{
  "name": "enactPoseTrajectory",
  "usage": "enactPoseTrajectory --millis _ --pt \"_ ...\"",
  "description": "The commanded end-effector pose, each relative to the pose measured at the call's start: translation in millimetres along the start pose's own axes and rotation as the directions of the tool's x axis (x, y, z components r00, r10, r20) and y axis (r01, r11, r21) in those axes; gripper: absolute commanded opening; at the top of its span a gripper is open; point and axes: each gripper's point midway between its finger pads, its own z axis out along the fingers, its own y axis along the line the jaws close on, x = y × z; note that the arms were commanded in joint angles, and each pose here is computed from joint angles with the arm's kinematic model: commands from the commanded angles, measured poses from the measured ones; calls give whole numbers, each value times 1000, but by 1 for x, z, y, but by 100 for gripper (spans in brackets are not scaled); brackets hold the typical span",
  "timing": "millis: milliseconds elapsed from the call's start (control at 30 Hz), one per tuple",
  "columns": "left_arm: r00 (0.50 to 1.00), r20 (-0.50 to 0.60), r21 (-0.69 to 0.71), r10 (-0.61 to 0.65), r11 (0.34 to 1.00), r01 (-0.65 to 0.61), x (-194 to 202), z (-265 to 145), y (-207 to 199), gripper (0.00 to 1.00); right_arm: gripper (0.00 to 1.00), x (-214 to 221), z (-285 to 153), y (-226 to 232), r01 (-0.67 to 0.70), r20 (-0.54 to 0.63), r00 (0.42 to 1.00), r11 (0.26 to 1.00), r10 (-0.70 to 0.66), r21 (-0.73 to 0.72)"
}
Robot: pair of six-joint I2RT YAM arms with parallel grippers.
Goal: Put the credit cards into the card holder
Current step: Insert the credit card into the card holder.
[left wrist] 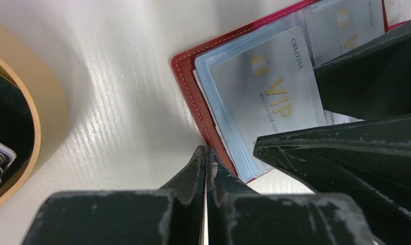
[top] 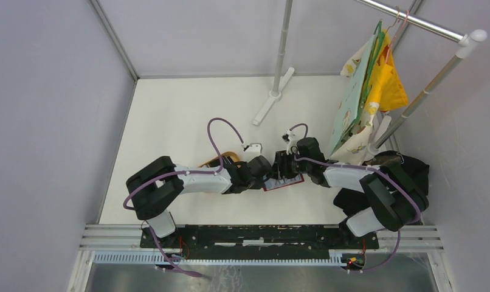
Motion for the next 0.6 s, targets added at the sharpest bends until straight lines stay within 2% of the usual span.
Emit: enactPoseTrajectory --millis 0,133,400,567 --pt "1000 -2 54 3 999 -3 -4 1 -16 2 60 -5 4 20 70 15 997 997 -70 -33" --pt "1000 8 62 -7 998 6 -6 -1 -17 2 60 -8 6 25 126 4 992 992 -126 -33" --pt "1000 20 39 -13 999 12 -6 -4 -6 2 62 -40 4 11 296 32 954 952 -299 73" --pt "1000 20 40 -10 999 10 -5 -4 -5 2 63 -42 5 9 311 11 950 948 -312 70"
